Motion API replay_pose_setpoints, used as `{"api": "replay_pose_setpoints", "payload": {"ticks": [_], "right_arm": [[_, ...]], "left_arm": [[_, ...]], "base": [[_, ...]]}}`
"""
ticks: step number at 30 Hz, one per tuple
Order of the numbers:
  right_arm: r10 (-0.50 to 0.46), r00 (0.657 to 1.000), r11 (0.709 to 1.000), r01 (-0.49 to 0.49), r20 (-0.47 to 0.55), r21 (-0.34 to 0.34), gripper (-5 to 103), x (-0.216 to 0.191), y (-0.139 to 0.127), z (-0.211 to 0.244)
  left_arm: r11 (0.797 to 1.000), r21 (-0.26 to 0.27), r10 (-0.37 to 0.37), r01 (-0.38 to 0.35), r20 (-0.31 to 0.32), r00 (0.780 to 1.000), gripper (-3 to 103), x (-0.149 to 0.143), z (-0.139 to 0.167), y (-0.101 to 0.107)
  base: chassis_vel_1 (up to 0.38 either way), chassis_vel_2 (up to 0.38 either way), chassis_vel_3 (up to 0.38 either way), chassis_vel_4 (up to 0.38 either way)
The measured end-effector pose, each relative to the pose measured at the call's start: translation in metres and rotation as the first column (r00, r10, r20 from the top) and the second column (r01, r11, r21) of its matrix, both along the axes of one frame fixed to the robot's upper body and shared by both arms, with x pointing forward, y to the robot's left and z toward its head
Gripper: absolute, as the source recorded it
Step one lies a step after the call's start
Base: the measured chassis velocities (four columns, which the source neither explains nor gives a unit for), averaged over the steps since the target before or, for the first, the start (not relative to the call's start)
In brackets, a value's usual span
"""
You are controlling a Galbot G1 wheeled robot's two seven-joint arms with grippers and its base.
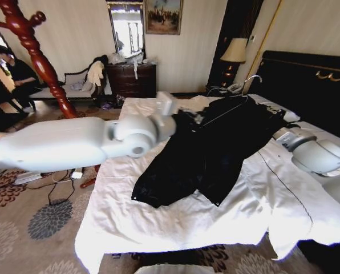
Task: Pick up the clothes from the bed and hang them on the clothes hanger.
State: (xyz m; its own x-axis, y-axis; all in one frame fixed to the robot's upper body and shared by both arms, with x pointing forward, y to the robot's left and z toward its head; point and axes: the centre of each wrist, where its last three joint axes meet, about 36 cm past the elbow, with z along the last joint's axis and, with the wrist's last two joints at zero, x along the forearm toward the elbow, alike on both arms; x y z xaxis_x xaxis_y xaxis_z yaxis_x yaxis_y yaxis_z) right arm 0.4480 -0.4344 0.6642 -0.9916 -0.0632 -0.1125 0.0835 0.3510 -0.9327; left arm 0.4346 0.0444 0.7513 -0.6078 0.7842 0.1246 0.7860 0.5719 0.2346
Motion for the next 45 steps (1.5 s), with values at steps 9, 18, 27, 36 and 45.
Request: {"api": "replay_pose_setpoints", "payload": {"ticks": [9, 18, 27, 36, 45], "right_arm": [[0.042, 0.999, 0.998, -0.041, -0.005, 0.046, 22, -0.008, 0.02, -0.009], [0.04, 0.999, 0.998, -0.041, 0.011, 0.052, 22, -0.009, 0.02, -0.008], [0.063, 0.998, 0.998, -0.064, 0.014, 0.024, 22, -0.014, 0.025, -0.01], [0.074, 0.997, 0.997, -0.075, 0.016, 0.028, 22, -0.015, 0.027, -0.014], [0.088, 0.996, 0.996, -0.088, 0.025, 0.034, 22, -0.016, 0.029, -0.014]], "left_arm": [[1.0, -0.016, 0.026, -0.025, 0.018, 1.0, 0, 0.014, 0.008, -0.07], [1.0, -0.028, 0.012, -0.012, 0.011, 1.0, 0, 0.019, 0.013, -0.133], [0.997, -0.018, 0.075, -0.074, 0.06, 0.995, 0, 0.042, 0.027, -0.167], [0.999, 0.041, -0.005, 0.002, 0.074, 0.997, 0, 0.017, 0.01, -0.189], [0.996, 0.089, -0.012, 0.005, 0.079, 0.997, 12, 0.005, -0.001, -0.174]], "base": [[0.0, 0.0, 0.0, 0.0], [0.0, 0.0, 0.0, 0.0], [0.0, 0.0, 0.0, 0.0], [0.0, 0.0, 0.0, 0.0], [0.0, 0.0, 0.0, 0.0]]}}
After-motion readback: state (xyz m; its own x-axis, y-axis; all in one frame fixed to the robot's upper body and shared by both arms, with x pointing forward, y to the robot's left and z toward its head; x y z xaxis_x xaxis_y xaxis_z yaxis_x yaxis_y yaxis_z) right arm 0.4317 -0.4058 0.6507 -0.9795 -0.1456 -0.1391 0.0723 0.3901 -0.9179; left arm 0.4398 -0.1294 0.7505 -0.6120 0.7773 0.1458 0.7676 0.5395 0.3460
